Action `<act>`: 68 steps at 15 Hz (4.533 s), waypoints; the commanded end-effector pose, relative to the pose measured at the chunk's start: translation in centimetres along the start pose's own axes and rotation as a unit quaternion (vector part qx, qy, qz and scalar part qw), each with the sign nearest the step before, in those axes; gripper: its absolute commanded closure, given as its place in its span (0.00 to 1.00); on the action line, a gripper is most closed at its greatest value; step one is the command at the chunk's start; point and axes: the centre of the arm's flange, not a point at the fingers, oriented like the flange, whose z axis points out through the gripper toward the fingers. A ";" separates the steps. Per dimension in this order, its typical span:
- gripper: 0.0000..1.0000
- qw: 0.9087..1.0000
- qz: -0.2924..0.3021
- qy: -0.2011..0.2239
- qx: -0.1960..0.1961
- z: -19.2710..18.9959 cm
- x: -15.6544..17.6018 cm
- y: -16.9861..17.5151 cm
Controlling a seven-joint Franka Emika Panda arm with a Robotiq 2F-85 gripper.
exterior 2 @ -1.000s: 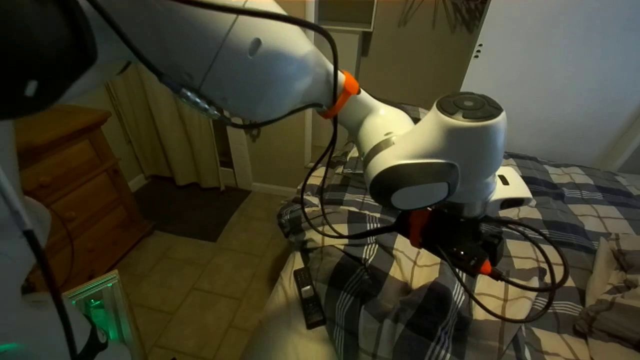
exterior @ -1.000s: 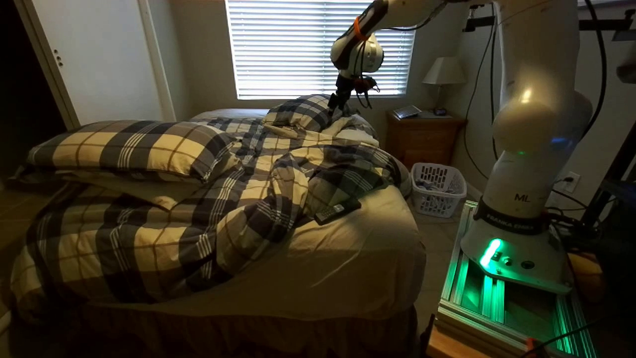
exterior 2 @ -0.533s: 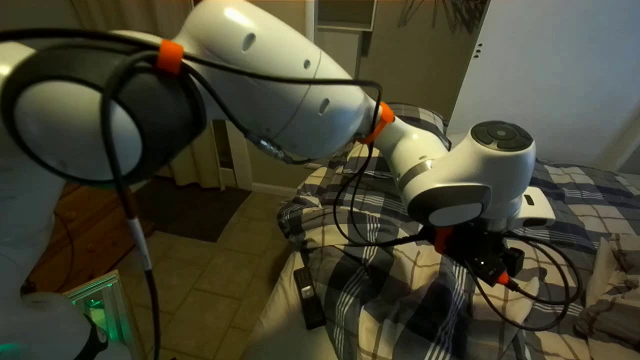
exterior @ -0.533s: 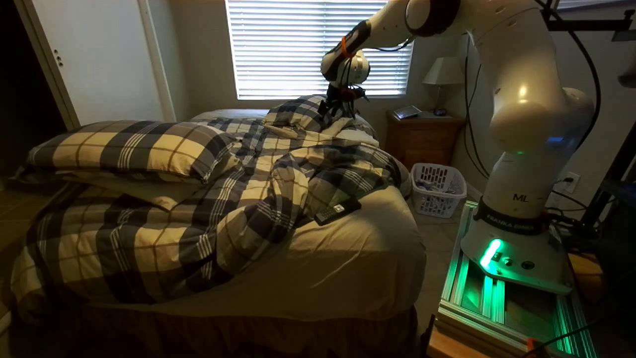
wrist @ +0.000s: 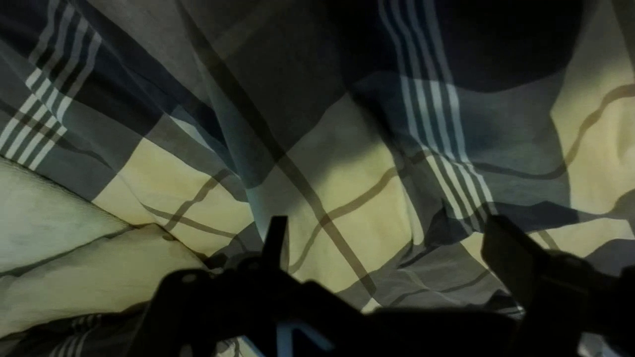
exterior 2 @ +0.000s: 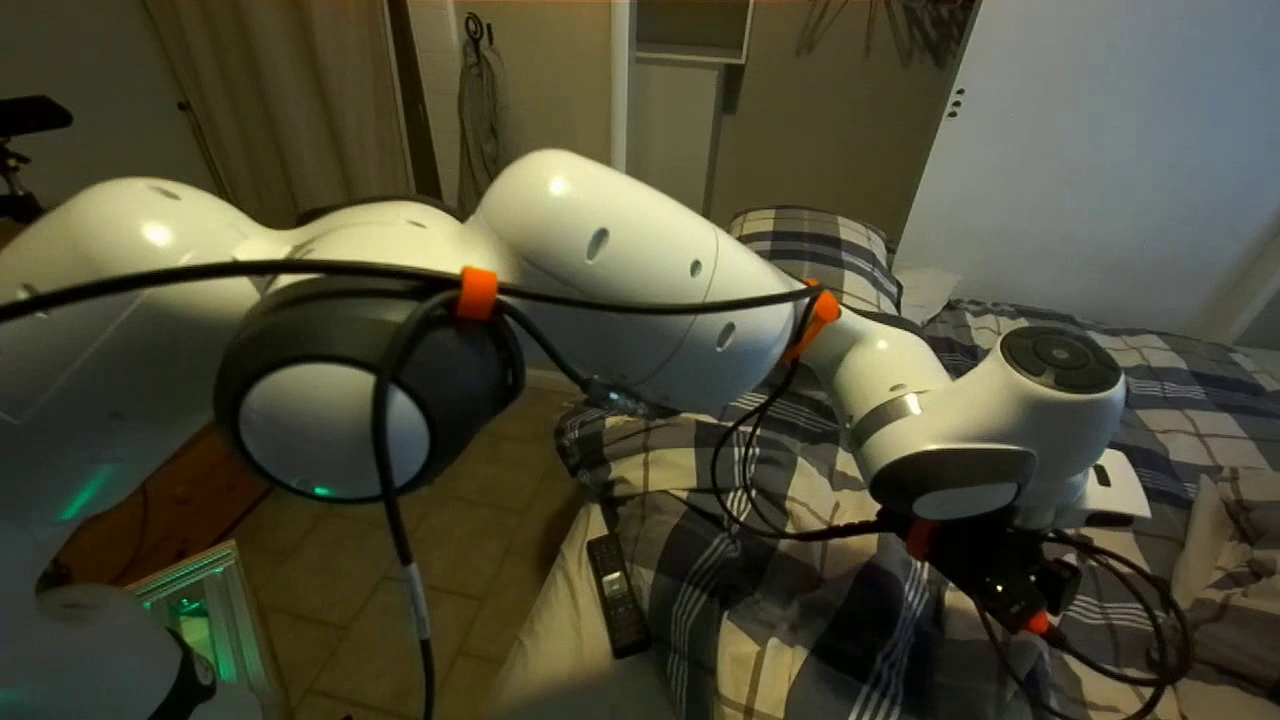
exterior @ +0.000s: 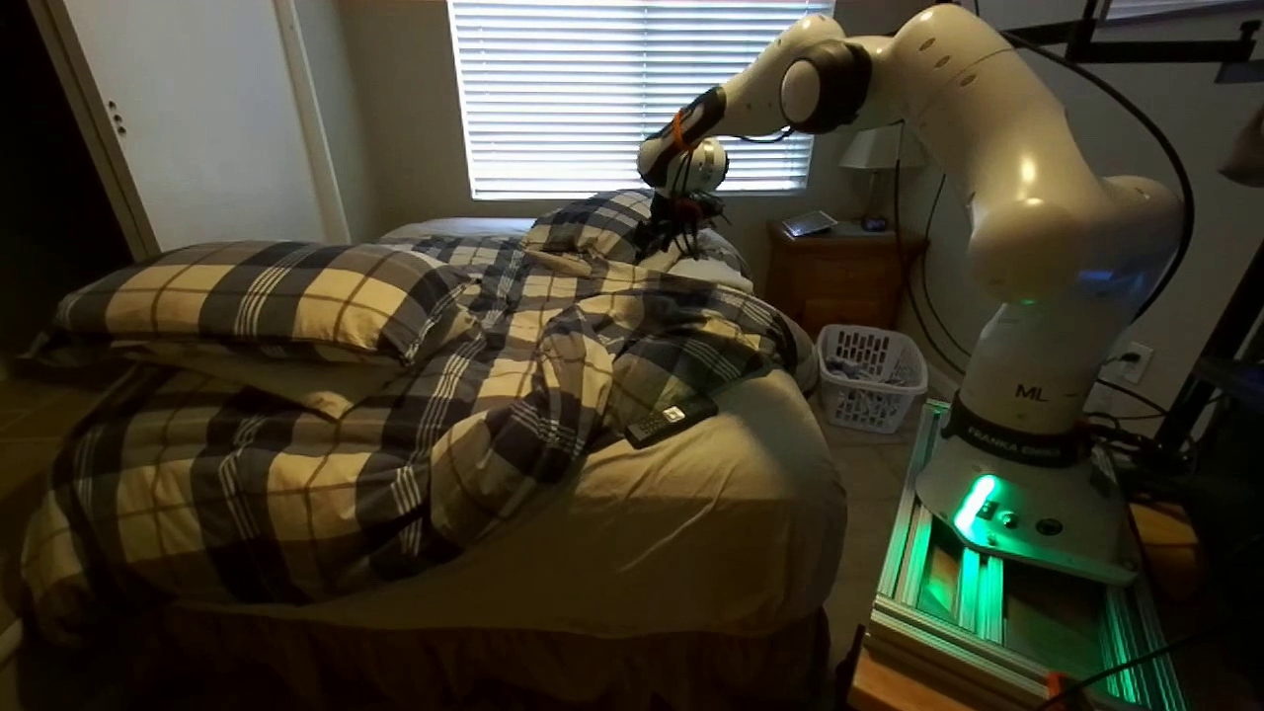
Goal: Move the remote forward, then put the blanket on the remote
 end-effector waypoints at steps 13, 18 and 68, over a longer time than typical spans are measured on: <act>0.00 0.999 -0.029 -0.005 -0.036 7.1 3.5 5.9; 0.32 1.000 -0.019 0.002 0.005 9.0 3.6 5.7; 1.00 0.876 -0.271 -0.392 0.078 -12.0 -16.5 -3.3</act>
